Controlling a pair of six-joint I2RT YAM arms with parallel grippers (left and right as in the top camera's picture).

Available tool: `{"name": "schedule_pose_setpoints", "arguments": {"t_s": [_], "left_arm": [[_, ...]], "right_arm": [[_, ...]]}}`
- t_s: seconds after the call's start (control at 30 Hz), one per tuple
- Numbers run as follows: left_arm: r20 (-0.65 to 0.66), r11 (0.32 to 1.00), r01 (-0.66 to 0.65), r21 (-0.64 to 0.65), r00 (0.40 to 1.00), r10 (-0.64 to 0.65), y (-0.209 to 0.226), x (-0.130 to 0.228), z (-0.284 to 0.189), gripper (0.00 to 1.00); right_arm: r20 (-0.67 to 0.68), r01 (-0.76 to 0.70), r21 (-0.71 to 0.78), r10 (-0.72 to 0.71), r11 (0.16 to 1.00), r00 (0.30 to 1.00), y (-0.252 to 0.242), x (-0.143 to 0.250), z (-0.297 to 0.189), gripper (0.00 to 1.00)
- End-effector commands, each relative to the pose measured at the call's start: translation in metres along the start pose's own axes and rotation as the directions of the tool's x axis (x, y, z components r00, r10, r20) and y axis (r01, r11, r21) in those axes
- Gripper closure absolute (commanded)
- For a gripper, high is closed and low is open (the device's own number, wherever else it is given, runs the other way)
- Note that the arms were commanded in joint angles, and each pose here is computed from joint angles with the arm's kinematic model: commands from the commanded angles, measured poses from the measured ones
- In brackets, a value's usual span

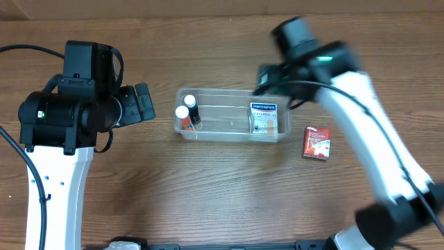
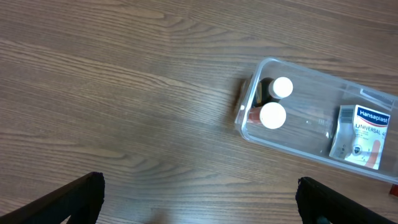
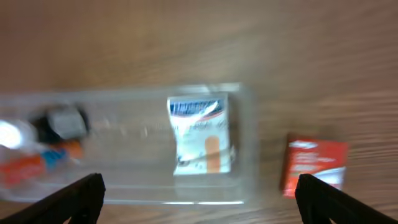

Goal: Pack container
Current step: 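Lower the Hansaplast box upright into the container's right end, then reach the right gripper to the blue VapoDrops box and grasp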

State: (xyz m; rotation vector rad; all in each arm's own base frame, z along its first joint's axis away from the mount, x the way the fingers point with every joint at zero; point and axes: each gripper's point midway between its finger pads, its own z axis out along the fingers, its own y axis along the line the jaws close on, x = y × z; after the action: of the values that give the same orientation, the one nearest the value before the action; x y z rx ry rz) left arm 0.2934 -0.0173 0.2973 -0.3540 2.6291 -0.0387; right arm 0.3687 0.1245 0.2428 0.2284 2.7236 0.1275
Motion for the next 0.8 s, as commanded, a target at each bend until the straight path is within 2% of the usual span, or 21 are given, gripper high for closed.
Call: {"name": "schedule_pose_setpoints", "arguments": {"t_s": [0.0,0.1,0.13,0.17,0.27,0.37,0.47,0.53,0.77], "left_arm": [[-0.007,1.0,-0.024,0.003,1.0,0.024,0.0,0.001,0.002,0.0],[-0.006,1.0,-0.024,0.001,1.0,0.024,0.0,0.0,0.002,0.0],[-0.005,1.0,-0.024,0.001,1.0,0.024,0.0,0.0,0.002,0.0],[-0.003,1.0,-0.024,0.002,1.0,0.024,0.0,0.0,0.002,0.0],[0.002,1.0,-0.023,0.004,1.0,0.023,0.0,-0.001,0.002,0.0],[0.002,1.0,-0.023,0.004,1.0,0.023,0.0,-0.002,0.002,0.0],[0.002,1.0,-0.023,0.004,1.0,0.023,0.0,-0.002,0.002,0.0],[0.003,1.0,-0.023,0.004,1.0,0.023,0.0,-0.002,0.002,0.0],[0.008,1.0,-0.023,0.006,1.0,0.023,-0.001,-0.003,0.002,0.0]], "right_arm": [[0.162,-0.225,0.049,0.214,0.973,0.963,-0.081,-0.028,-0.062,0.0],[0.166,-0.406,0.138,0.383,0.903,0.909,-0.155,-0.021,-0.075,0.0],[0.162,-0.506,0.196,0.481,0.84,0.862,-0.2,-0.012,-0.076,0.0],[0.149,-0.546,0.209,0.526,0.811,0.837,-0.222,-0.006,-0.073,0.0],[0.109,-0.626,0.232,0.62,0.745,0.777,-0.266,0.014,-0.057,0.0],[0.073,-0.707,0.301,0.723,0.64,0.687,-0.312,0.051,-0.026,0.0],[0.064,-0.752,0.334,0.783,0.568,0.619,-0.34,0.082,0.007,0.0],[0.059,-0.762,0.342,0.797,0.55,0.601,-0.347,0.096,0.026,0.0],[0.042,-0.737,0.389,0.789,0.553,0.614,-0.354,0.131,0.073,0.0]]}}
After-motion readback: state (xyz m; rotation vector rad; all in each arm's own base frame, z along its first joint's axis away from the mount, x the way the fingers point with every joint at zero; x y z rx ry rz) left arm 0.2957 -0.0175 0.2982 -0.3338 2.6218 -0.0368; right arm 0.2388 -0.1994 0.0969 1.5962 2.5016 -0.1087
